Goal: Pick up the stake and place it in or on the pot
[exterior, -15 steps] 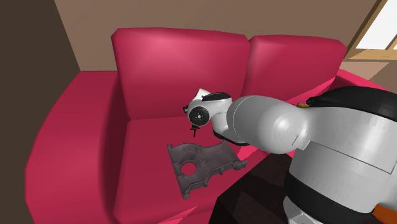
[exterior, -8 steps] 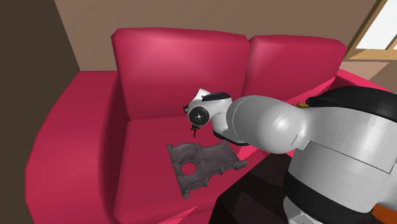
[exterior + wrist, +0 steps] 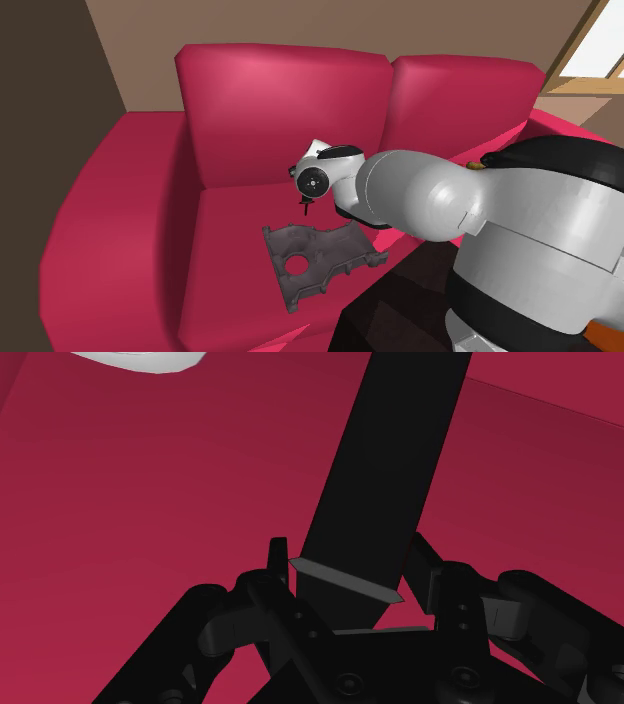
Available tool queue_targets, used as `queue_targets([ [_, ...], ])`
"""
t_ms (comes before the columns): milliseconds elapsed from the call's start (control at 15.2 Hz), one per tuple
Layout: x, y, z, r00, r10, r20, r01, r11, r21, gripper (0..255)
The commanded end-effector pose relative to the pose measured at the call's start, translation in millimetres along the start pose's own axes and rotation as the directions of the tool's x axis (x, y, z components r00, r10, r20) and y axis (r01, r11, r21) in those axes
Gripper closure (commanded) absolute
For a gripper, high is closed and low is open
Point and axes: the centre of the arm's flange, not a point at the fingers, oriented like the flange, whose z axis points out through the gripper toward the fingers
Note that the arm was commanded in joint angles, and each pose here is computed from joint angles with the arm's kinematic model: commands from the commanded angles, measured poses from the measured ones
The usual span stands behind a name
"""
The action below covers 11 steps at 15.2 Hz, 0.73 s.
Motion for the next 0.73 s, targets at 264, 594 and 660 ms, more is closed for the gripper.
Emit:
queue_targets([
  [264, 16.9, 7.9, -9.4, 1.000, 0.000, 0.000, 0.000, 1.000, 0.000, 255],
  [594, 38.4, 17.9, -21.2, 1.000, 0.000, 0.000, 0.000, 1.000, 0.000, 255],
  [660, 42.6, 19.9, -23.6, 1.000, 0.000, 0.000, 0.000, 1.000, 0.000, 255],
])
